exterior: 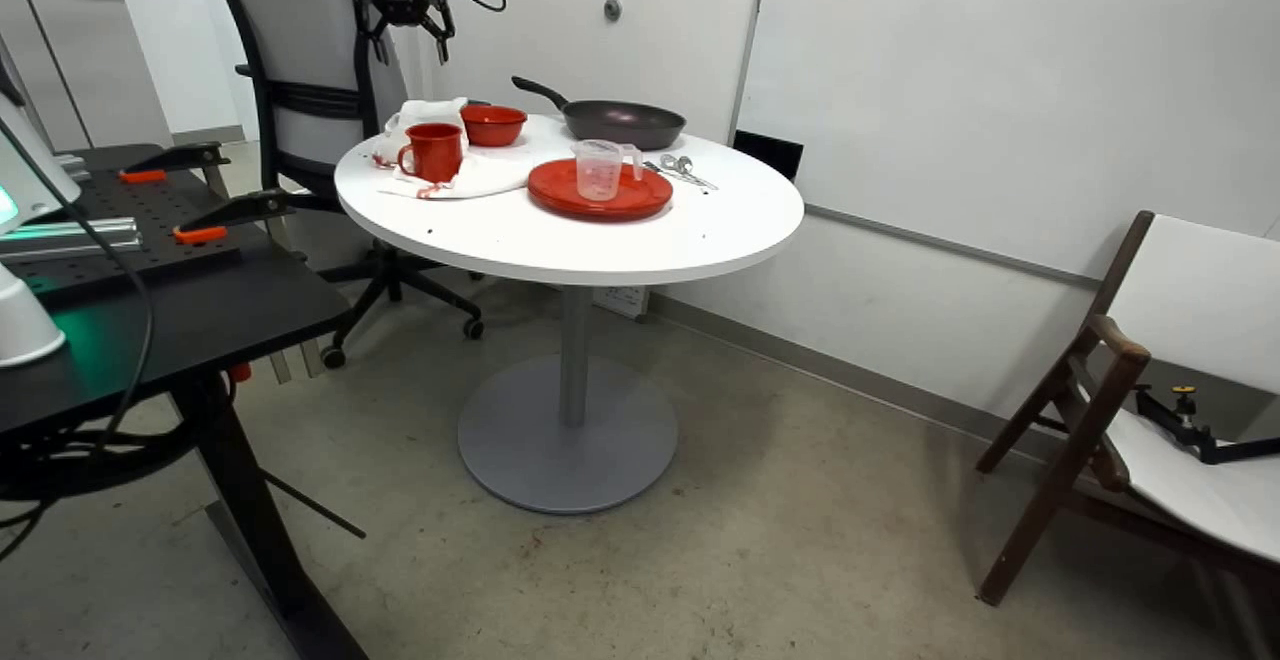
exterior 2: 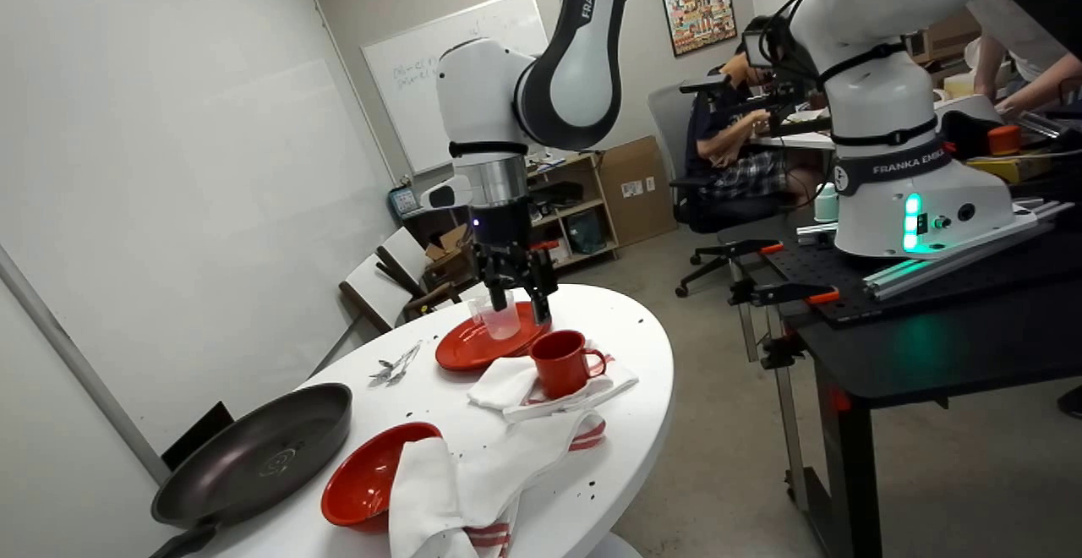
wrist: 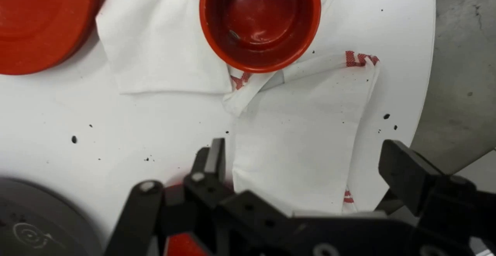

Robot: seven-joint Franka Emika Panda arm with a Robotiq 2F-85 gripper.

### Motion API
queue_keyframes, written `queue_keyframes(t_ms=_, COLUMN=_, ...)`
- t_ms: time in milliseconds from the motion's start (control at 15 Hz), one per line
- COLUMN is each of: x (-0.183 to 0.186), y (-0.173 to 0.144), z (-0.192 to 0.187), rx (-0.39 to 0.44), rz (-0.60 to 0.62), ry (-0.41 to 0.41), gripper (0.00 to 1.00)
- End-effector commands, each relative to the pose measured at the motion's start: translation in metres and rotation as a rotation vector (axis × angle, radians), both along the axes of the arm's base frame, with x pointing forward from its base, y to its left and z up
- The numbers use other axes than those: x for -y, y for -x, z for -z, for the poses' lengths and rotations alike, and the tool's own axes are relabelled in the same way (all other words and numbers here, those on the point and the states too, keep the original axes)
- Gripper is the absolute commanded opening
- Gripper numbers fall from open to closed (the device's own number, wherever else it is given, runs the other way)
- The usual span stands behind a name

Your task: Use the tea towel to wipe the table

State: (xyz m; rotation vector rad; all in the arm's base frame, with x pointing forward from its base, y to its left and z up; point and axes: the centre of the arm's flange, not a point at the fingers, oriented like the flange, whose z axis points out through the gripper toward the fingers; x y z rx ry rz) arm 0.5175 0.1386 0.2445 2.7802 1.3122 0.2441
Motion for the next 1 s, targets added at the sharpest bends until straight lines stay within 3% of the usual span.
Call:
queue_keyframes(t_ms=0, x=0.000, y=0.000, z=0.000, rx=0.000, rz=0.007, ry=0.001, gripper=1.00)
queue_keyframes(t_ms=533, x=0.000, y=0.000, z=0.006, rx=0.001, rz=0.004, ry=-0.004, gripper=1.00)
queue_keyframes(t_ms=933, x=-0.034, y=-0.014, z=0.032, rx=0.002, rz=-0.056, ry=0.056, gripper=1.00)
